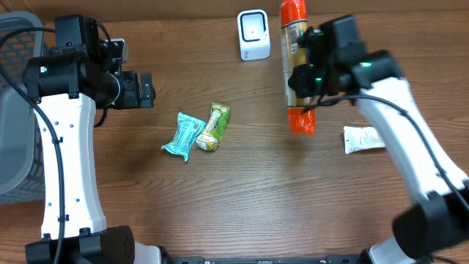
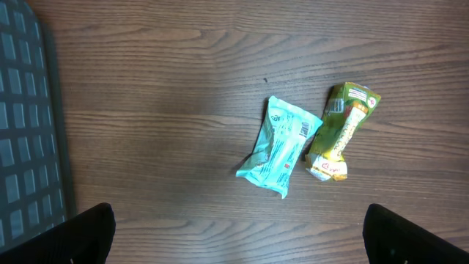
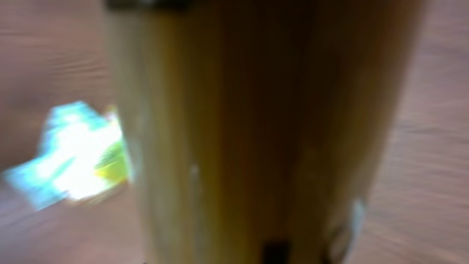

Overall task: Scan the item barcode
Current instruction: 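Lift the spaghetti package and hold it before the scanner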

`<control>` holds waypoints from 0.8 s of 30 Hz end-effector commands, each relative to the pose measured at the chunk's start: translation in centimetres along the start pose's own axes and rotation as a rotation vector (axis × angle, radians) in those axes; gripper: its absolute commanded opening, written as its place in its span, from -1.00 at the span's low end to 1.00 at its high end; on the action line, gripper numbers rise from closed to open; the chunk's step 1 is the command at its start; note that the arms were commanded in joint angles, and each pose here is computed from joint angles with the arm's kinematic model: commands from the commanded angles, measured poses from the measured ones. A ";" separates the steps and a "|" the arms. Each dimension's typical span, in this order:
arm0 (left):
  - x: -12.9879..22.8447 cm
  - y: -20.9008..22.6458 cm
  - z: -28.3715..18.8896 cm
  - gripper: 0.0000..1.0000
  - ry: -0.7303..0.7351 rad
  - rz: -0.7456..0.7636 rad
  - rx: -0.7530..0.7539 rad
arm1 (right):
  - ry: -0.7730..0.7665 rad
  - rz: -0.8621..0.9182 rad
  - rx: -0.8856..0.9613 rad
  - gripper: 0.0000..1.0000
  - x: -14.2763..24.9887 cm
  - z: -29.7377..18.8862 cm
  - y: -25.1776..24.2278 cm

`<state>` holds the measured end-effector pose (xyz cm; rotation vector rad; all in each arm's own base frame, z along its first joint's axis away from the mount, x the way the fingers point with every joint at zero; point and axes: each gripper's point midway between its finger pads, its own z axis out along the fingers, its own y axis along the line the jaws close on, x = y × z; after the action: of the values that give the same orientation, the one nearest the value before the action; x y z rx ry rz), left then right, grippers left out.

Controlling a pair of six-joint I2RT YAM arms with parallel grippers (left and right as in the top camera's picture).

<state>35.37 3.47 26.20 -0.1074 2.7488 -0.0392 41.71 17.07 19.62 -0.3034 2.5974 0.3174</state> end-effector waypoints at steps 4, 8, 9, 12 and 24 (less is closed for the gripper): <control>0.0 0.1 0.1 0.99 0.003 0.016 0.008 | -0.220 0.028 0.430 -0.93 -5.9 -0.1 -4.9; 0.0 0.1 0.1 0.99 0.002 0.016 0.008 | -0.343 0.022 0.462 -0.93 -10.5 -1.7 -4.8; 0.0 0.1 0.1 0.99 0.003 0.016 0.008 | -0.373 0.007 0.477 -0.93 -11.7 -2.2 -4.8; 0.0 0.1 0.1 0.99 0.003 0.016 0.008 | -0.448 -0.059 0.578 -0.93 -14.6 -2.9 -5.1; 0.0 0.1 0.1 0.99 0.003 0.016 0.008 | -0.478 -0.487 0.929 -0.93 -19.3 3.4 -5.9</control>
<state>35.37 3.47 26.20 -0.1074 2.7488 -0.0392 60.72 15.48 24.74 -0.2726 1.9049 -0.6853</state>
